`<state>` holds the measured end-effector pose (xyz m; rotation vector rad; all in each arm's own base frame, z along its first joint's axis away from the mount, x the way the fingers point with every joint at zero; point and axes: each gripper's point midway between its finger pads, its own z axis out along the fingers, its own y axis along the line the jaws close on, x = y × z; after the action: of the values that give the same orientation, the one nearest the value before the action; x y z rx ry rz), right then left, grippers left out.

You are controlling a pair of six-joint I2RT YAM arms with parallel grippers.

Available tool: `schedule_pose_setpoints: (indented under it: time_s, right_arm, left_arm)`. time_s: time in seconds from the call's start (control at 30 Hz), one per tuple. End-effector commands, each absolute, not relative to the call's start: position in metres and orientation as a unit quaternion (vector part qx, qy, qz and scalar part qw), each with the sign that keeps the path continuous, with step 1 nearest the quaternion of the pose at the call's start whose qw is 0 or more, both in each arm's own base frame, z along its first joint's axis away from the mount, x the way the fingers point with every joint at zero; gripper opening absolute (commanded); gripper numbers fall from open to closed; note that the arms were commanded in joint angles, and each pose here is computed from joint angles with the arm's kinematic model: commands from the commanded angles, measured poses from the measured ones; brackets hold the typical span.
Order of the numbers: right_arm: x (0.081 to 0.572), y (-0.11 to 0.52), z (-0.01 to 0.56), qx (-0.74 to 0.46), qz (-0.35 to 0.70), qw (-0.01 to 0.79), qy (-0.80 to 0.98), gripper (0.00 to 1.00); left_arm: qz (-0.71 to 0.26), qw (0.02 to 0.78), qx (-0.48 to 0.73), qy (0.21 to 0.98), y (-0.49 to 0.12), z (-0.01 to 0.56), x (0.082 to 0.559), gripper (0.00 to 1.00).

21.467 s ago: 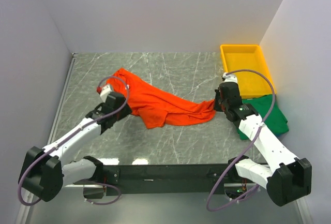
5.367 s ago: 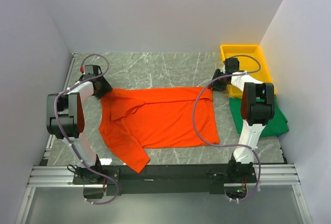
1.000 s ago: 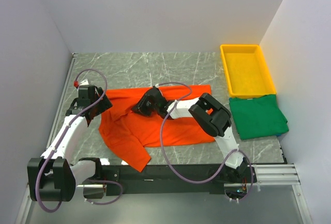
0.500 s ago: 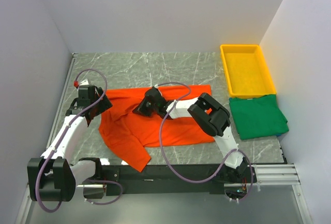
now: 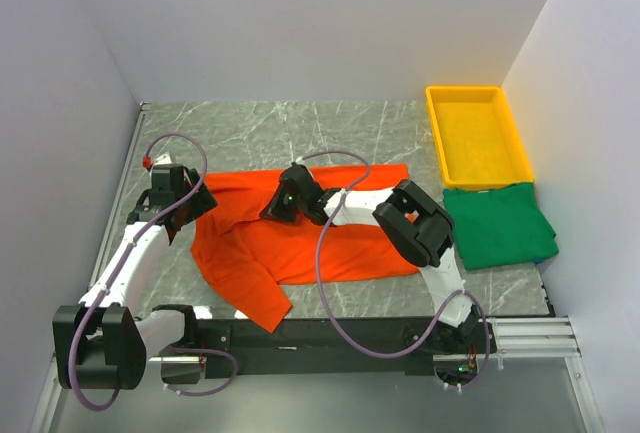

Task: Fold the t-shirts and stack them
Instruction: Smooth out wrinkles on the folded tshirt

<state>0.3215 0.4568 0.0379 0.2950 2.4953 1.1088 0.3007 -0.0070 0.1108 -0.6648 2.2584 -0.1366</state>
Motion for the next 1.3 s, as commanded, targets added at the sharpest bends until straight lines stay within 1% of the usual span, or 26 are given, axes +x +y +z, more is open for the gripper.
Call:
schedule_pose_setpoints:
  time_s: [0.0, 0.4, 0.57, 0.67, 0.7, 0.77, 0.8, 0.9, 0.97, 1.1, 1.2, 1.27]
  right_arm:
    - [0.332, 0.461, 0.088, 0.088, 0.425, 0.227, 0.872, 0.01]
    - [0.334, 0.45, 0.112, 0.07, 0.423, 0.237, 0.872, 0.02]
    - [0.333, 0.447, 0.111, 0.06, 0.415, 0.229, 0.879, 0.04]
    - [0.33, 0.448, 0.106, 0.055, 0.414, 0.221, 0.881, 0.08]
    - [0.329, 0.446, 0.102, 0.056, 0.412, 0.217, 0.883, 0.13]
    - [0.325, 0.445, 0.093, 0.055, 0.408, 0.211, 0.887, 0.19]
    - [0.326, 0.443, 0.089, 0.054, 0.4, 0.215, 0.889, 0.24]
    - [0.327, 0.429, 0.076, 0.049, 0.372, 0.22, 0.901, 0.31]
    - [0.324, 0.416, 0.068, 0.05, 0.36, 0.22, 0.906, 0.32]
    - [0.329, 0.393, 0.075, 0.04, 0.35, 0.243, 0.904, 0.33]
    - [0.336, 0.371, 0.091, 0.027, 0.344, 0.269, 0.899, 0.34]
    - [0.331, 0.359, 0.09, 0.015, 0.343, 0.266, 0.901, 0.35]
  left_arm:
    - [-0.052, 0.398, -0.254, 0.88, -0.006, 0.118, 0.306, 0.77]
    - [-0.047, 0.392, -0.254, 0.883, -0.005, 0.115, 0.305, 0.77]
    - [-0.046, 0.39, -0.253, 0.884, -0.005, 0.113, 0.305, 0.77]
    - [-0.047, 0.387, -0.253, 0.885, -0.006, 0.112, 0.305, 0.77]
    - [-0.047, 0.387, -0.252, 0.886, -0.006, 0.112, 0.305, 0.77]
    - [-0.047, 0.385, -0.252, 0.887, -0.006, 0.111, 0.305, 0.78]
    - [-0.047, 0.384, -0.252, 0.887, -0.006, 0.11, 0.305, 0.78]
    - [-0.051, 0.379, -0.25, 0.89, -0.008, 0.108, 0.304, 0.78]
    - [-0.053, 0.376, -0.25, 0.891, -0.009, 0.106, 0.304, 0.78]
    - [-0.067, 0.367, -0.245, 0.895, -0.017, 0.102, 0.301, 0.78]
    - [-0.083, 0.35, -0.241, 0.901, -0.027, 0.095, 0.296, 0.74]
    - [-0.086, 0.342, -0.242, 0.904, -0.031, 0.091, 0.295, 0.72]
